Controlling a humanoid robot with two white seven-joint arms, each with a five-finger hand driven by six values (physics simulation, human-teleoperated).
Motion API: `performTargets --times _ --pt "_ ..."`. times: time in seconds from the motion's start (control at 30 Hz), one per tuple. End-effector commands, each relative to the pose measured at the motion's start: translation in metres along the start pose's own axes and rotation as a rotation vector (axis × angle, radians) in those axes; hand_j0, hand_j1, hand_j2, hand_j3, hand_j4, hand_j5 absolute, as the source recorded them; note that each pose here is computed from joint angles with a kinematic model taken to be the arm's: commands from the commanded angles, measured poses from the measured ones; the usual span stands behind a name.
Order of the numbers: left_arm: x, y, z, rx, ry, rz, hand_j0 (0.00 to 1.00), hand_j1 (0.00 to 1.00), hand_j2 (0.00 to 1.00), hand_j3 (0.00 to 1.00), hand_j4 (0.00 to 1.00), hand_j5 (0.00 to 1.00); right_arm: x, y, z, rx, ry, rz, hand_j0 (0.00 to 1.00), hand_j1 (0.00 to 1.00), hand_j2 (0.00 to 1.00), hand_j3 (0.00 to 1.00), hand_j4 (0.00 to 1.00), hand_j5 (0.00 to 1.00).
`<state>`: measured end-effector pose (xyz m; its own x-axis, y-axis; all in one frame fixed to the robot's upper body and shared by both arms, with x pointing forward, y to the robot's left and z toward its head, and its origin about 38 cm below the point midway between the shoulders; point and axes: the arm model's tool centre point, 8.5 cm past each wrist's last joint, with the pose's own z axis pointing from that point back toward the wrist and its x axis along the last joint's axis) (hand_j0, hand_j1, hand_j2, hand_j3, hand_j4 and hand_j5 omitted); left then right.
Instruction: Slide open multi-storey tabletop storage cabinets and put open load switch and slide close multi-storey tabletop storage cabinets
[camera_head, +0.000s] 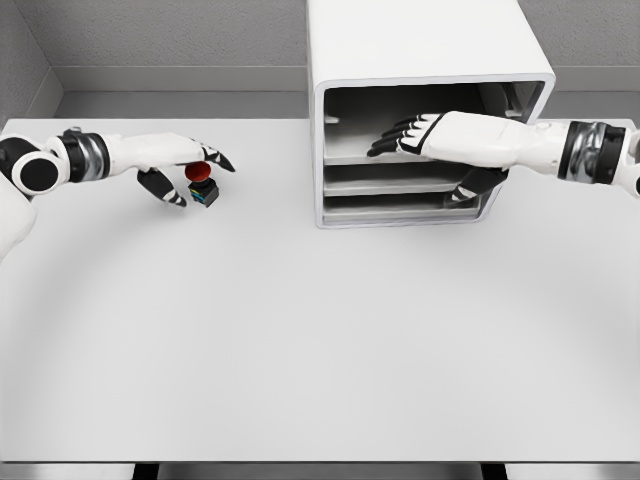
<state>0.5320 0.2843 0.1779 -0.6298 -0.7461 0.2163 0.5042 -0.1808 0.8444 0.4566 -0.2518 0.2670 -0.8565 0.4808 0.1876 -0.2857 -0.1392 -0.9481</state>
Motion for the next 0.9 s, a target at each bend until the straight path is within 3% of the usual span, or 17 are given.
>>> performTargets --times 0.0,0.37,0.63,0.8,0.87 --pt "-0.001 0.001 0.001 0.005 0.001 0.006 0.76 0.76 0.76 0.76 0.76 0.76 -0.002 0.000 0.001 -0.006 0.004 -0.015 1.00 1.00 1.00 1.00 1.00 1.00" --pt "-0.001 0.001 0.002 0.004 0.002 0.005 0.60 0.60 0.60 0.60 0.60 0.60 -0.006 -0.005 -0.008 0.011 0.053 -0.031 1.00 1.00 1.00 1.00 1.00 1.00" --pt "0.000 0.001 0.001 0.003 -0.001 0.000 0.45 0.45 0.45 0.45 0.45 0.45 0.003 0.017 -0.030 0.111 0.026 -0.021 1.00 1.00 1.00 1.00 1.00 1.00" --pt "-0.001 0.004 0.004 0.006 0.003 -0.006 0.42 0.42 0.42 0.42 0.42 0.42 0.007 0.019 -0.030 0.121 0.007 -0.007 1.00 1.00 1.00 1.00 1.00 1.00" --pt "-0.002 0.010 0.007 0.016 0.007 -0.011 0.41 0.41 0.41 0.41 0.41 0.41 0.018 0.018 -0.032 0.119 -0.043 0.023 1.00 1.00 1.00 1.00 1.00 1.00"
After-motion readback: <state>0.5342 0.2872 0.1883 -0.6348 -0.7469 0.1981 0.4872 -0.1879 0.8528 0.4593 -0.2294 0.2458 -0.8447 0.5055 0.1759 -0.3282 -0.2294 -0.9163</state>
